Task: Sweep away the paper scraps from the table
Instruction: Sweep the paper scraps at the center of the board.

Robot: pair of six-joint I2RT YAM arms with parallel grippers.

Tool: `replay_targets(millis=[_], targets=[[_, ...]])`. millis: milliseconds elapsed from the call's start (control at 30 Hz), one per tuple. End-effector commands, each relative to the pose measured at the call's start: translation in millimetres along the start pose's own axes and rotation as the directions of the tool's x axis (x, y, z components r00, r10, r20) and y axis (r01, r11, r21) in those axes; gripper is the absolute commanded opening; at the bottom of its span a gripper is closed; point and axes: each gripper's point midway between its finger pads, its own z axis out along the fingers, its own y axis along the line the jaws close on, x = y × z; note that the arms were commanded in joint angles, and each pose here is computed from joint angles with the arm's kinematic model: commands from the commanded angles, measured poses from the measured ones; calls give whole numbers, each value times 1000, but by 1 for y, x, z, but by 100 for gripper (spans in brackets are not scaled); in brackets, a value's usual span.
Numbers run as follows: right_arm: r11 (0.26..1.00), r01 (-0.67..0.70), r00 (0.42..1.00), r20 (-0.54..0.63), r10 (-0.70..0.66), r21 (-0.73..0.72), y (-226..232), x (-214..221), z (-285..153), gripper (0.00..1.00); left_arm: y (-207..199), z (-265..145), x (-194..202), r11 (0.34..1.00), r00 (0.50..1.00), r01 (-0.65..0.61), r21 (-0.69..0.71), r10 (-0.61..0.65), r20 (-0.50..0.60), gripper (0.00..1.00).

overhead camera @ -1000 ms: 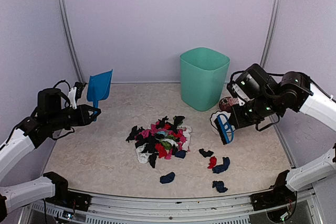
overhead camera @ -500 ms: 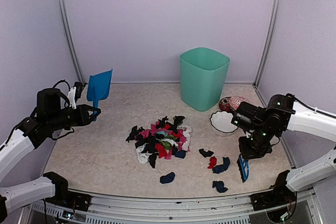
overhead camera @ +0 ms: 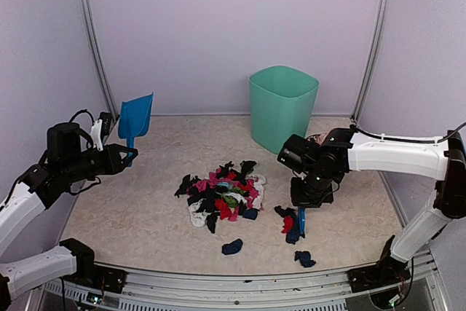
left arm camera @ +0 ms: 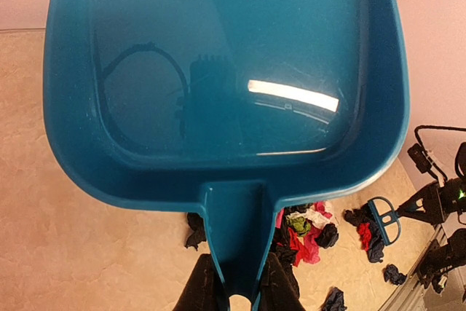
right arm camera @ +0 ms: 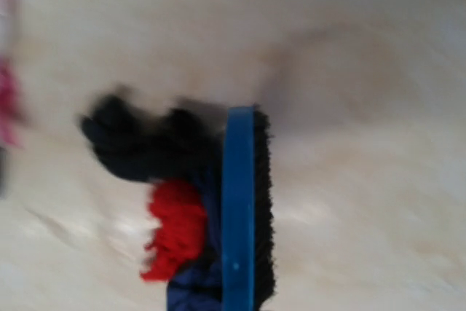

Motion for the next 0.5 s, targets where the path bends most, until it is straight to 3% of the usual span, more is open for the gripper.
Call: replay_targets(millis=[0, 300, 467], targets=[[992, 6, 996, 89, 5, -122, 58, -29, -2, 0, -2, -2, -5, 1000, 1000, -6, 9, 6, 29, 0], [951, -15, 984, 167, 69, -308, 121, -64, -24, 0, -1, -4, -6, 1000, 999, -8, 5, 8, 38, 0], [980, -14, 969, 239, 63, -201, 97, -79, -48, 0, -3, -3, -4, 1000, 999, -11, 10, 11, 33, 0]])
